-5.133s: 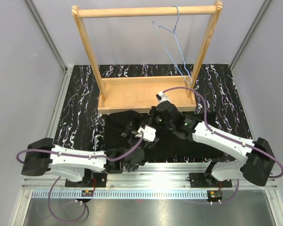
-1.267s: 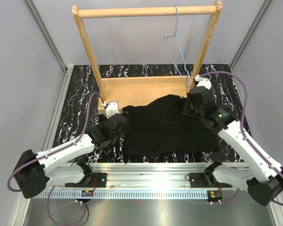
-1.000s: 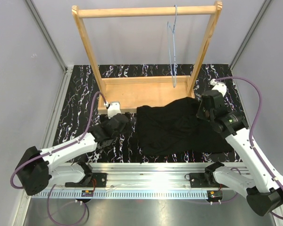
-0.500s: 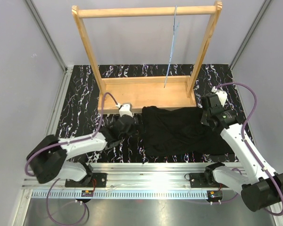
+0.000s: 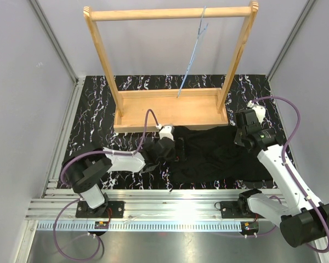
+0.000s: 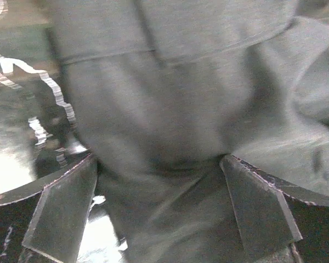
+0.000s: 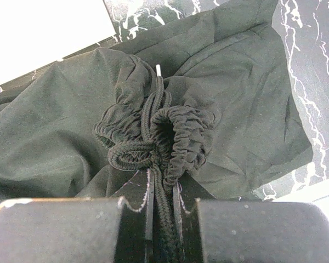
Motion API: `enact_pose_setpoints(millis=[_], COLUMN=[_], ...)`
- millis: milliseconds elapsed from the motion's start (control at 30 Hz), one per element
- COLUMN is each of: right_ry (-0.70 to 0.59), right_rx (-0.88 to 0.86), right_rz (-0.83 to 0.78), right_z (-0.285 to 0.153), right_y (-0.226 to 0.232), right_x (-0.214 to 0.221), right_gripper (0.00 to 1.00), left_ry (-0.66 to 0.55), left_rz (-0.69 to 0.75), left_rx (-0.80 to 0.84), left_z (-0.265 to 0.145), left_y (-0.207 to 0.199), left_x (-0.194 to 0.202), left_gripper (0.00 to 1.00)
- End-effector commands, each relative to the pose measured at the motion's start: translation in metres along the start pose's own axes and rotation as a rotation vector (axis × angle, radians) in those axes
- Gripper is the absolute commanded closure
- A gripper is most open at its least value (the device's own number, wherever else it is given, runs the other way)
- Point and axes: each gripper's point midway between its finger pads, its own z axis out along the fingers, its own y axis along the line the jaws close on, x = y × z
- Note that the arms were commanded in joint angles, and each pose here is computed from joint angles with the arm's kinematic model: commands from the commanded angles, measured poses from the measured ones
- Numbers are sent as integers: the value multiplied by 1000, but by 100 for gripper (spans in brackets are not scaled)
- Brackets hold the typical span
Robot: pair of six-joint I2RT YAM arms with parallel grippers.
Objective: Place the trousers on the hanger
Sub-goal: Fold the trousers
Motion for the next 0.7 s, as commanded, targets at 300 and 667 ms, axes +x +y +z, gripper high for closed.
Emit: enact_pose_setpoints(millis=[300,667], right_ry=[-5,55], right_rx=[-56,-121], right_rz=[21,10], right_z=[3,19], right_y=[11,31], right_x=[-3,11], right_gripper=[100,100], left_ry=[-54,-163], left_rz=[-57,21], left_rx=[154,-125], left_z=[16,-35], left_y=[-59,15], left_x=[-7,-36], left_gripper=[43,100])
